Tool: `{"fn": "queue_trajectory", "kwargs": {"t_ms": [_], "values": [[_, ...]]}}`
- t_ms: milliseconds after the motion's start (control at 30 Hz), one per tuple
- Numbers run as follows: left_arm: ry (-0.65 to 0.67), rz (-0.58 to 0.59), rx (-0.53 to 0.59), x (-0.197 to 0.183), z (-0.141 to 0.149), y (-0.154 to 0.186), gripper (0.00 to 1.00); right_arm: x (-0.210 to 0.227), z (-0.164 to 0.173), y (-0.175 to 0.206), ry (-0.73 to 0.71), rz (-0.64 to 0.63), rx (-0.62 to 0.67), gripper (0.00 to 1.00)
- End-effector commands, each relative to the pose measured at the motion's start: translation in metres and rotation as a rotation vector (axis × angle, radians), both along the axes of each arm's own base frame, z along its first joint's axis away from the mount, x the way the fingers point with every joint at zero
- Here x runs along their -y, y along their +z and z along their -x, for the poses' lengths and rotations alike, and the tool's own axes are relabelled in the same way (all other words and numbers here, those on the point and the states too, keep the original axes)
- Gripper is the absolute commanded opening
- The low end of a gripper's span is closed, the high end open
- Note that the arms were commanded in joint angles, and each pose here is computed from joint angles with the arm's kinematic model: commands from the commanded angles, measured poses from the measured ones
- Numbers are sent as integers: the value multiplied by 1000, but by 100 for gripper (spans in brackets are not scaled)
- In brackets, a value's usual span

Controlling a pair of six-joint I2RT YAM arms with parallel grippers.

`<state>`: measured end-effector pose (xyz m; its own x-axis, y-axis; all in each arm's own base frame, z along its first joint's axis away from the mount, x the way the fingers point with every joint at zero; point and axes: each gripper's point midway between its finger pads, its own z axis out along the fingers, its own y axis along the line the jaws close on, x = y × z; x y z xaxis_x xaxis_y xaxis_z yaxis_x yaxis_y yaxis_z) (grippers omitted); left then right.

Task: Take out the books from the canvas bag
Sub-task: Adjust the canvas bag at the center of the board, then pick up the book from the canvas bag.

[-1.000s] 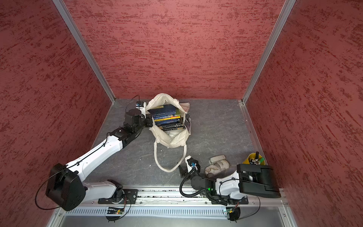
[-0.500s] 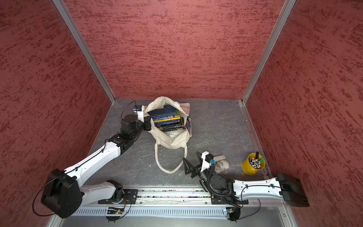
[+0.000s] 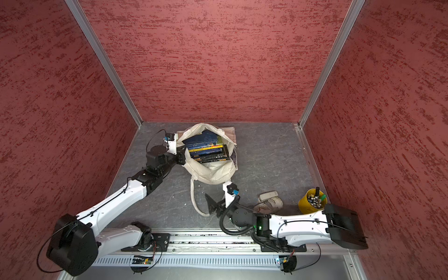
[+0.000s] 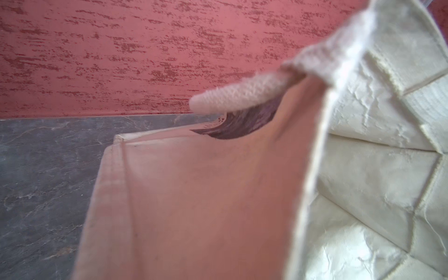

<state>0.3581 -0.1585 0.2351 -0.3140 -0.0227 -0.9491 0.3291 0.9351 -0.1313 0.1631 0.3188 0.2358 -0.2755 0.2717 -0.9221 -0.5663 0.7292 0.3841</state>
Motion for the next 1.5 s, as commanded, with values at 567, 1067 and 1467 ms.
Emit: {"fn": "queue_trajectory", "kwargs": {"t_ms": [567, 1067, 1467], "values": [[28, -120, 203, -7, 33, 36, 0, -65, -136, 2, 14, -404, -467, 59], [54, -50, 170, -13, 19, 32, 0, -58, -215, -52, -145, -460, -654, 37], [38, -65, 167, -7, 20, 28, 0, -66, -270, -66, -234, -437, -655, 34]]}}
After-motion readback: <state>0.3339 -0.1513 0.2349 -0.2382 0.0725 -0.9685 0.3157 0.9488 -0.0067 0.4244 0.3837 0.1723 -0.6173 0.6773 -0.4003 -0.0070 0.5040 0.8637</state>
